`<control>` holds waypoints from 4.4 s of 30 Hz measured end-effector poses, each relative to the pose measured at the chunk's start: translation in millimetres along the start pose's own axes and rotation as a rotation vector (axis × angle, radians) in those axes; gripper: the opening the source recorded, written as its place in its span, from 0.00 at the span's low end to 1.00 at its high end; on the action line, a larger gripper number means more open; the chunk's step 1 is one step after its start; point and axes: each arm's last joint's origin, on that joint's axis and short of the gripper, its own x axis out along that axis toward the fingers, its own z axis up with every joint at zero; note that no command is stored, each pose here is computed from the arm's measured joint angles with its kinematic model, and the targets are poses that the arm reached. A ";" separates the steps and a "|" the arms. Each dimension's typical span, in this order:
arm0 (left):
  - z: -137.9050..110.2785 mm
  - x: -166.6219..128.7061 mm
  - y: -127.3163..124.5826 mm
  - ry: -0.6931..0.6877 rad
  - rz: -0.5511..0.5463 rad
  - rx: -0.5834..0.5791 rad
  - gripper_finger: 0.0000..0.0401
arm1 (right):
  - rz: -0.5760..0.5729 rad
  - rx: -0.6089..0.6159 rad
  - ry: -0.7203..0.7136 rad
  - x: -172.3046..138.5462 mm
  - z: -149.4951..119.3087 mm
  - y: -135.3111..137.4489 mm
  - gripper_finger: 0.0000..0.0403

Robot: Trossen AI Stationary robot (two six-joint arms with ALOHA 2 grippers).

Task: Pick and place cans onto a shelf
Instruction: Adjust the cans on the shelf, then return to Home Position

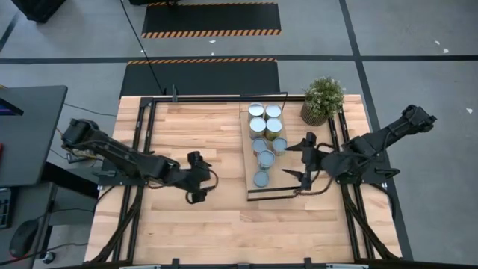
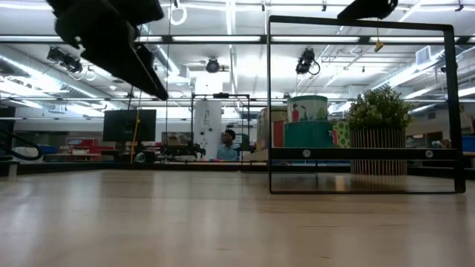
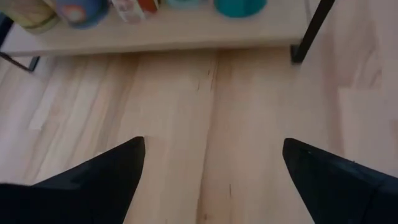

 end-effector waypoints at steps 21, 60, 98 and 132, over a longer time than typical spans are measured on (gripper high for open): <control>-52.1 -51.3 18.1 -0.365 -0.045 -0.228 0.96 | -0.032 0.220 0.101 22.6 -53.6 -44.9 0.87; -133.2 -60.7 71.4 -0.757 -0.054 -0.330 0.82 | 0.026 0.191 0.427 114.7 -65.5 -71.9 0.87; -144.3 -57.8 62.5 -0.725 -0.125 -0.339 0.58 | 0.044 0.191 0.023 42.6 -96.8 -58.9 0.87; -141.0 -60.7 63.6 -0.770 -0.064 -0.218 0.58 | -0.057 0.106 -0.492 24.3 -154.5 -71.3 0.87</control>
